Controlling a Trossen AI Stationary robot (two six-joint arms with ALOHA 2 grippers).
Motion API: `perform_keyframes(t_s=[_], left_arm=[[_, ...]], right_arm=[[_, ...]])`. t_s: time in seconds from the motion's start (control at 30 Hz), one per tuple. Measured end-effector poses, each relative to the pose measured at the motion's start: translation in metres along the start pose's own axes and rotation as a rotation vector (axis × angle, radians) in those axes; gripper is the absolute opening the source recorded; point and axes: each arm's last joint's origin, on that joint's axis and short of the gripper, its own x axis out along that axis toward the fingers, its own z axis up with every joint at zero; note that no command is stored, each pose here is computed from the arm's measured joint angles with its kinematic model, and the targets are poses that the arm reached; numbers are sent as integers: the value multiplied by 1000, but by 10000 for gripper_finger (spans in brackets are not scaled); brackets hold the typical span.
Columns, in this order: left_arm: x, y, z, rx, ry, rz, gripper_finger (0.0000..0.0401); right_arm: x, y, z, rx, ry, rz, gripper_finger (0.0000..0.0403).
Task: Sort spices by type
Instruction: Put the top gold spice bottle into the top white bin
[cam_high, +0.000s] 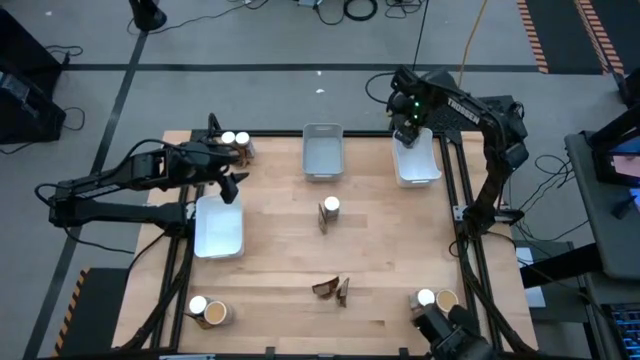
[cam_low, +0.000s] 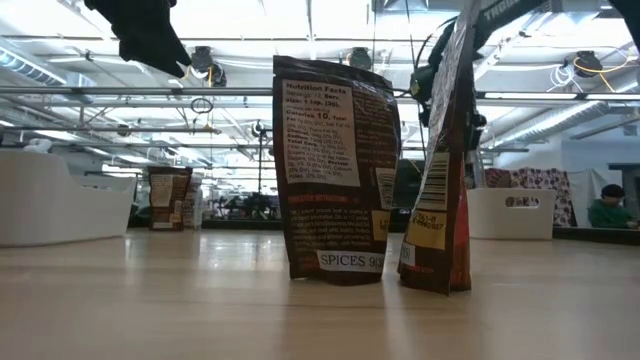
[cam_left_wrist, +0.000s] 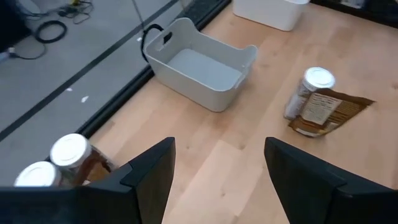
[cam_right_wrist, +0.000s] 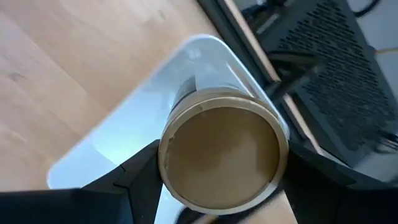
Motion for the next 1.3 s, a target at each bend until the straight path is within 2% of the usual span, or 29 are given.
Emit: perform_keyframes(t_s=[0.17,0.37,1.0,1.17,1.3], left_arm=[[0,0,2,-18,-14,4,252],[0,0,2,-50,-21,4,252],[0,0,2,-58,-20,4,252],[0,0,2,-58,-20,4,252],[0,0,2,-58,-20,4,252]], right_arm=[[26,6,-2,-38,-1,49,255],[45,9,-2,-75,-21,42,256],[46,9,-5,-129,6,38,320],[38,6,-6,-136,55,-49,322],[27,4,-8,-125,93,-67,322]])
